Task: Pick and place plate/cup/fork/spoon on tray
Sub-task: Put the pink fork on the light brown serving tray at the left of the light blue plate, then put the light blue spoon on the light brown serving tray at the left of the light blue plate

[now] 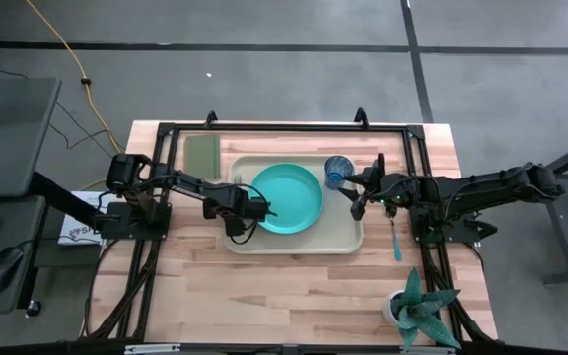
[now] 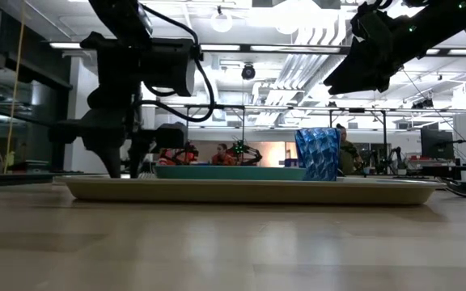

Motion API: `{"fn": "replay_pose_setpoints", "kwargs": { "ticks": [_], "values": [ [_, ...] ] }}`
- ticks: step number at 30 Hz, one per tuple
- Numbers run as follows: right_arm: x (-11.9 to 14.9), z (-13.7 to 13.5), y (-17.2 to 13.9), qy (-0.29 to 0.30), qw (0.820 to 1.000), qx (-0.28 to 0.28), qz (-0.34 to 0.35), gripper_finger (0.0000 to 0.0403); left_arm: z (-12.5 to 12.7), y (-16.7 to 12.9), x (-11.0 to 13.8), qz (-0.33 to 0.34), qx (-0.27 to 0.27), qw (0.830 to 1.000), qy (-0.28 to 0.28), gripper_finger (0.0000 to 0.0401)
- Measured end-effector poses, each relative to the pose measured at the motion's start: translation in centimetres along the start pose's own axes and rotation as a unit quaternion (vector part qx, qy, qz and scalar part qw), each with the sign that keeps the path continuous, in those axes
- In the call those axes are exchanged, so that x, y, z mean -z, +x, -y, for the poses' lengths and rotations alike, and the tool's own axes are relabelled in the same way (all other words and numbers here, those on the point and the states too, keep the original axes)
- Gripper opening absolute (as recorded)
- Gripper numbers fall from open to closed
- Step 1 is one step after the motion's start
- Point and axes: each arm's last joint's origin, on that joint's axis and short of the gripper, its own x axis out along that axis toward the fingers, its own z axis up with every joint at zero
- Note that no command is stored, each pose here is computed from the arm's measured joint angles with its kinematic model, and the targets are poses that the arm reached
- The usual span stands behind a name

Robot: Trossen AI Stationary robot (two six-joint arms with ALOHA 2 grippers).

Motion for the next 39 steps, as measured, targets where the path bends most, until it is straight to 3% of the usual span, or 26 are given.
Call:
{"fn": "replay_pose_setpoints", "kwargs": {
  "ticks": [16, 21, 26, 39],
  "values": [
    [0.0, 0.0, 0.0, 0.000, 1.000, 0.000, 0.000, 0.0188, 0.7, -0.2, -0.2, -0.051, 0.022, 0.995, -0.081, 0.0181],
    [0.0, 0.0, 0.0, 0.000, 1.000, 0.000, 0.000, 0.0188, 1.3, -0.6, -0.5, -0.066, 0.042, 0.994, -0.082, 0.0186],
    [0.0, 0.0, 0.0, 0.000, 1.000, 0.000, 0.000, 0.0188, 0.6, -1.5, -0.8, -0.062, 0.025, 0.994, -0.086, 0.0185],
    [0.0, 0.0, 0.0, -0.013, 1.000, 0.000, 0.000, 0.0188, 0.8, -3.9, -0.8, -0.086, 0.068, 0.981, -0.159, 0.0184]
  ]
}}
